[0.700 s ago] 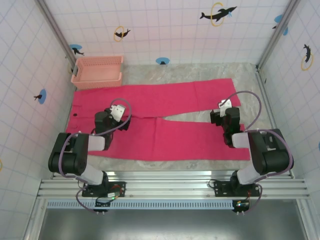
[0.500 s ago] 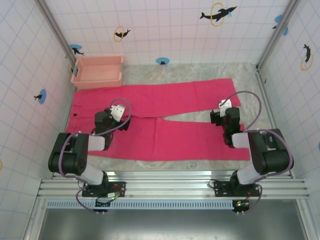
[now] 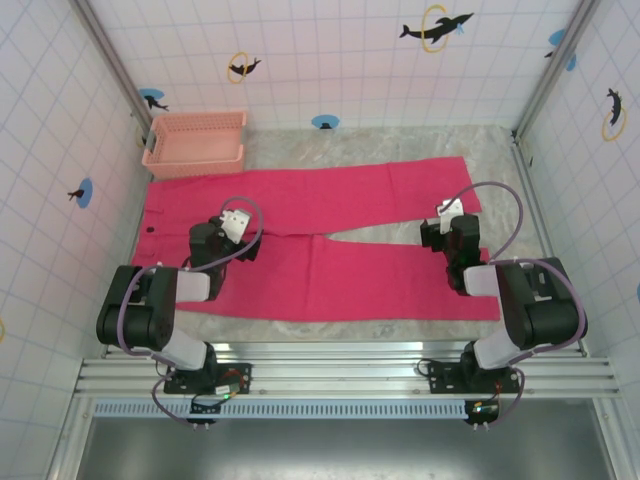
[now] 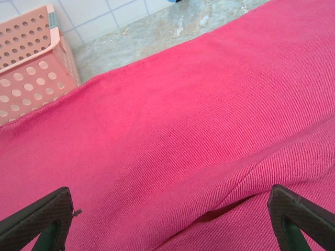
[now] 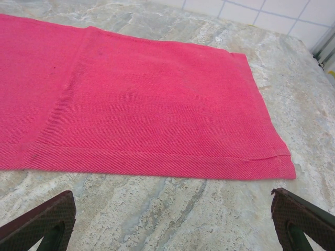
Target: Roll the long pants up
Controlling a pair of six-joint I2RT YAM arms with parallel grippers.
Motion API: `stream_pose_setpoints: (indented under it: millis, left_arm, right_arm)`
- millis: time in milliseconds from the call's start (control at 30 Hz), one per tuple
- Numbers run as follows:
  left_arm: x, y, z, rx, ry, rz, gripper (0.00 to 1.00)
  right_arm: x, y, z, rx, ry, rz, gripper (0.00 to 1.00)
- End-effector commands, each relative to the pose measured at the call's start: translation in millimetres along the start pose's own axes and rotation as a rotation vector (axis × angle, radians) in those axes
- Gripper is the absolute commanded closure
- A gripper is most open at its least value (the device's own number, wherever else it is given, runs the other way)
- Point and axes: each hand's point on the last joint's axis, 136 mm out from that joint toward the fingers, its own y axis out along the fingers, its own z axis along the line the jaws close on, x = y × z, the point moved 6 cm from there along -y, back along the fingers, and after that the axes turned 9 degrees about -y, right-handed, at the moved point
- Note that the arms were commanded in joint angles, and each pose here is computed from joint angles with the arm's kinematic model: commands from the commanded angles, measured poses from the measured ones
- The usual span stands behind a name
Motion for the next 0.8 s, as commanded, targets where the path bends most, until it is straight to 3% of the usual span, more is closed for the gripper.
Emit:
stream_pose_setpoints:
  millis: [0, 200, 300, 433, 533, 767]
  left_arm:
    - [44, -6, 15, 0.086, -0.03, 0.02, 0.02]
    - [121, -59, 69, 0.526, -0.138, 0.236, 0.02]
    - [132, -75, 67, 0.524, -0.157, 0.284, 0.02]
    - [131, -97, 59, 0.517, -0.287, 0.341, 0.03]
    - [137, -107, 47, 0.434, -0.278, 0.312, 0.02]
    - [138, -121, 46, 0.484, -0.204, 0.342, 0.02]
  right_arm:
    - [44, -10, 0, 0.039, -0.076, 0.015, 0.01]
    - [121, -80, 59, 0.221, -0.472, 0.08, 0.03]
    - [120, -116, 89, 0.339, -0.529, 0.099, 0.04]
    - [99, -154, 130, 0.519, -0.618, 0.149, 0.14]
    - [77, -181, 163, 0.612, -0.762, 0.176, 0.17]
    - [35, -206, 213, 0.723, -0.984, 0.207, 0.26]
